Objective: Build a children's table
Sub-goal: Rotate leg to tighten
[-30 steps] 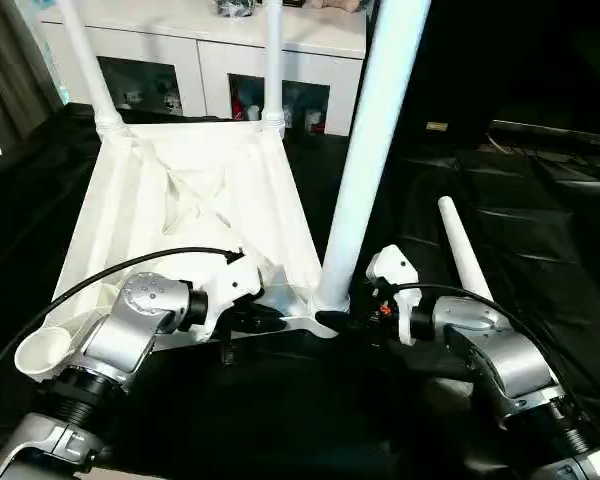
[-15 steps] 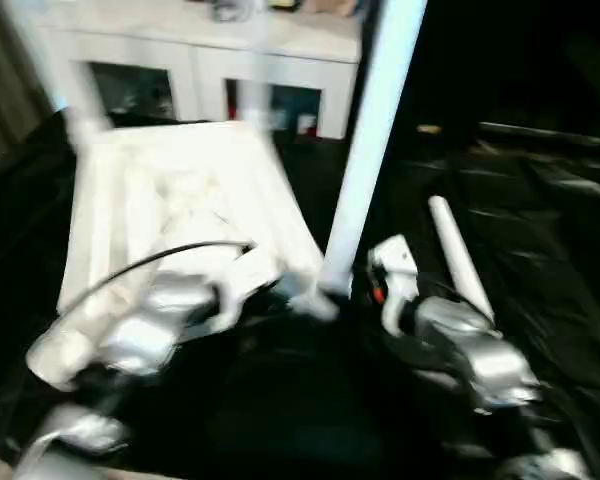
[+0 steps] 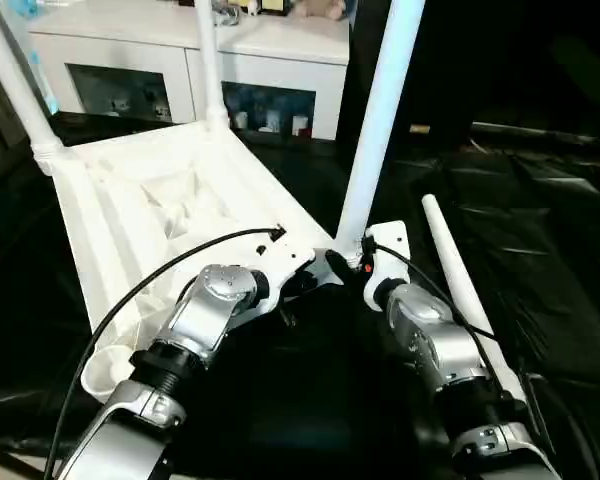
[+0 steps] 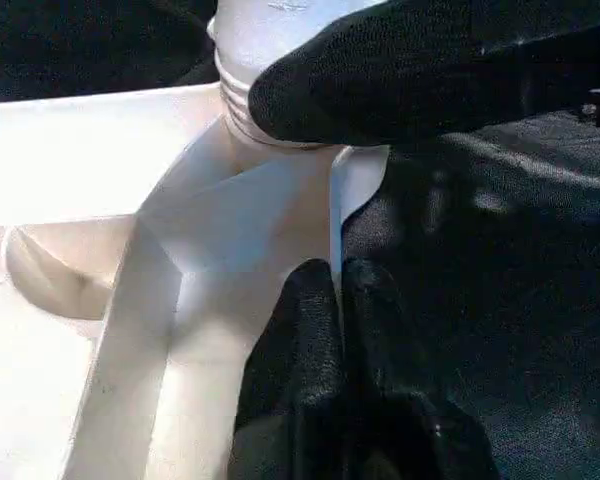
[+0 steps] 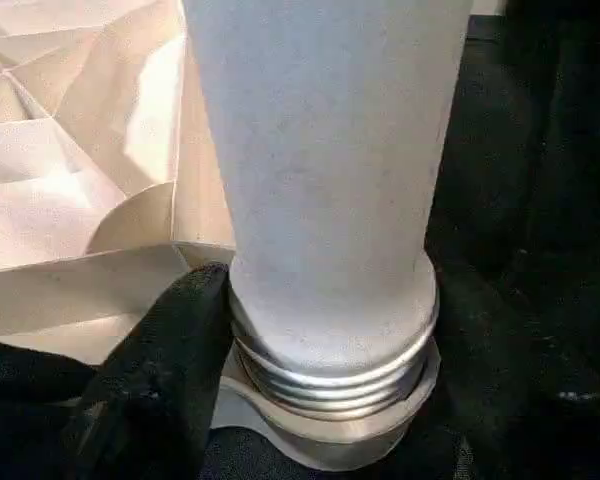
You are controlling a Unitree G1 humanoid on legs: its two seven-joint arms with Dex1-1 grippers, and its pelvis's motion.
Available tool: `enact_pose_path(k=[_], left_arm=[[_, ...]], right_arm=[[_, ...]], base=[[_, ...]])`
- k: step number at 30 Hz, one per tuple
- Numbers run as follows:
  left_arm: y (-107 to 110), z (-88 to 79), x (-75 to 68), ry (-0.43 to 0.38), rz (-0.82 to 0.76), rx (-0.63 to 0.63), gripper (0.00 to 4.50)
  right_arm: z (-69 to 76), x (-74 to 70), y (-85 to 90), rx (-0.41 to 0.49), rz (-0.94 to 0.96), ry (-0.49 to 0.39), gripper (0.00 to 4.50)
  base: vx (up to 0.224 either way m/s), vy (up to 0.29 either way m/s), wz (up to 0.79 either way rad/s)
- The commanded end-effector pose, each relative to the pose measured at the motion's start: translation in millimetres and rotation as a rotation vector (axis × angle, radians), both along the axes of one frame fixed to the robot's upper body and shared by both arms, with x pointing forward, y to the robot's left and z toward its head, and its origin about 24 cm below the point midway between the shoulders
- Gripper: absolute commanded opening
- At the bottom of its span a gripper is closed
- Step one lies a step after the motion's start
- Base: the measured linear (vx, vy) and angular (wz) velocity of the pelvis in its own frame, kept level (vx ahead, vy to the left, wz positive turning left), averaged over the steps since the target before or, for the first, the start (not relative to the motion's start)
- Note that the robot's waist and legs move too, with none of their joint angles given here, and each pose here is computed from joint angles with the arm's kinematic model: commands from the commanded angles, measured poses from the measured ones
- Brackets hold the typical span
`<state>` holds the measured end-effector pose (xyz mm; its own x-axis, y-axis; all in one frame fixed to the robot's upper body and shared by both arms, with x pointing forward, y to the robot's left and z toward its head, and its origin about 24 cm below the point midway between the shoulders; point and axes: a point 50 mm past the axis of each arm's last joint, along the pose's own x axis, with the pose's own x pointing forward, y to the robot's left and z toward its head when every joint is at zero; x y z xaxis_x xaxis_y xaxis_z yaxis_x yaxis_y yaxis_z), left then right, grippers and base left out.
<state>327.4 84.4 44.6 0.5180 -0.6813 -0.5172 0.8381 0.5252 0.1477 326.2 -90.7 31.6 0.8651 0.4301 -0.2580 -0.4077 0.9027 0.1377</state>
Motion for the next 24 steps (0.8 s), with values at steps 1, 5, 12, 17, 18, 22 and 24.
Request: enact_pose_path(k=[1,5,12,17,18,22,24], left_arm=[[-11.4,-9.2,-10.8,0.036,-0.085,-0.023,0.0],[-5.1,-10.6,-11.1,0.032,-0.086,-0.027,0.0],[-4.5,-9.6,-11.9,0.011,-0.105,-0.049,0.0],[-4.5,7.1,-3.4,-0.06,-0.063,-0.143,0.28],[-4.5,7.1,-3.4,-0.06,-0.063,-0.143,0.45],[7.9,19.0,1.3,-0.083,-0.012,-0.155,0.65],[22.8,27.7,4.2,-0.118,0.047,-0.14,0.9]], right_arm=[[5.3,-2.6,14.9,0.055,0.101,-0.024,3.51],[13.9,-1.6,5.0,0.049,0.146,-0.069,3.87],[28.0,-25.7,-21.8,-0.015,0.342,-0.103,3.87],[34.8,-42.0,-40.1,-0.061,0.418,-0.101,3.89],[34.8,-42.0,-40.1,-0.061,0.418,-0.101,3.89],[42.0,-47.1,-47.7,-0.077,0.419,-0.107,3.89],[42.6,-50.0,-47.4,-0.071,0.432,-0.094,3.89]], base=[[0.0,0.0,0.0],[0.0,0.0,0.0],[0.0,0.0,0.0],[0.0,0.0,0.0],[0.0,0.0,0.0],[0.0,0.0,0.0],[0.0,0.0,0.0]])
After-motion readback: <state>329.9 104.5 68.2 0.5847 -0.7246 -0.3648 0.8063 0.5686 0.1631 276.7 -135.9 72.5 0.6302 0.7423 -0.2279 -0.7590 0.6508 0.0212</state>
